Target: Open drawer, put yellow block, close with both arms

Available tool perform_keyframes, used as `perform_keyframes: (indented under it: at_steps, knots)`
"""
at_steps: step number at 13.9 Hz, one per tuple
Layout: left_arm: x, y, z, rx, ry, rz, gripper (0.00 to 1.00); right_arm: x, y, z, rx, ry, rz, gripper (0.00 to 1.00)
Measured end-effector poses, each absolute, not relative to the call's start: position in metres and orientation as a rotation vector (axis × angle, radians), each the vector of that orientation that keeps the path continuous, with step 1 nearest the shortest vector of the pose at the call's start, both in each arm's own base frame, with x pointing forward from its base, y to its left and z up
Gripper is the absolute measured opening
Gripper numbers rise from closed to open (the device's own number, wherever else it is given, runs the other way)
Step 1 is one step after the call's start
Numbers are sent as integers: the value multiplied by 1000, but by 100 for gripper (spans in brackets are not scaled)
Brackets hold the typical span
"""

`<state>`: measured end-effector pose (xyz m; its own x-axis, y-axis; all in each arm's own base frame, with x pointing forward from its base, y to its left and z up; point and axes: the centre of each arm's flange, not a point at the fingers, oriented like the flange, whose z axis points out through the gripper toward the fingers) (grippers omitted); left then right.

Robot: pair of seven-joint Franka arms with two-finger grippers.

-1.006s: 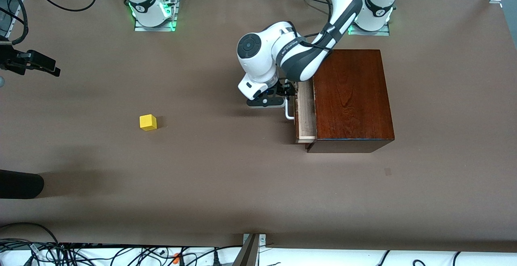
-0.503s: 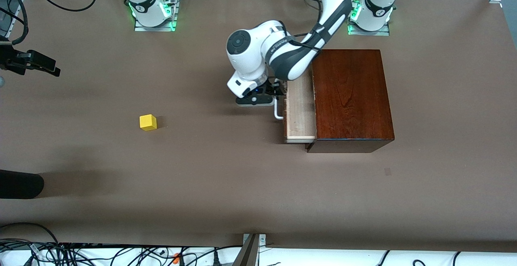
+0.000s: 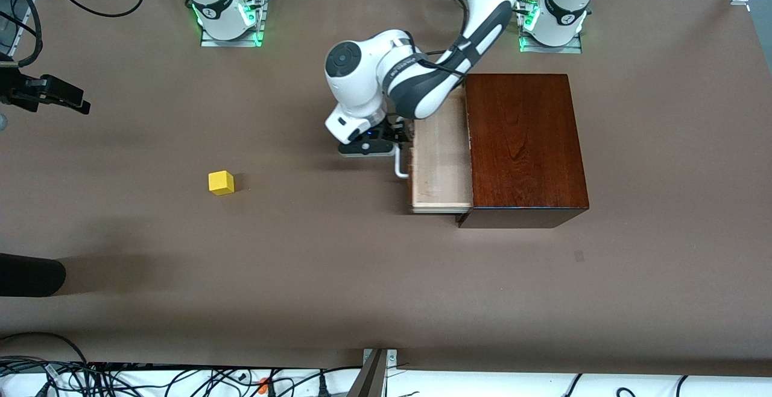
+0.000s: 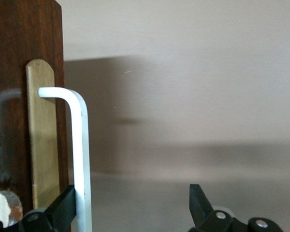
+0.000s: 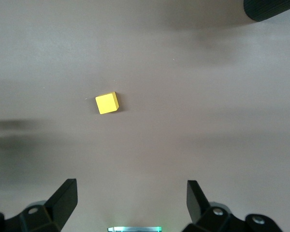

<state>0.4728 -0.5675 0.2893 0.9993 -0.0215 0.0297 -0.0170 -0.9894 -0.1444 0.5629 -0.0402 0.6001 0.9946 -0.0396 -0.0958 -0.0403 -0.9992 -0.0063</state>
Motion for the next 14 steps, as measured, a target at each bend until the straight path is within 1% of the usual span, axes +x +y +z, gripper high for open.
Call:
perform_keyframes:
  at_steps: [4, 8, 11, 14]
  knots:
    - [475, -569, 290, -2996, 12, -49, 100, 563, -40, 600, -3129, 63, 150, 100]
    - [472, -580, 308, -3038, 14, -72, 100, 563, -40, 600, -3129, 63, 151, 100]
    - [480, -578, 336, -3058, -21, -79, 100, 563, -40, 600, -3129, 63, 151, 100]
    - [493, -549, 388, -3071, -64, -15, 100, 563, -40, 600, -3129, 63, 151, 100]
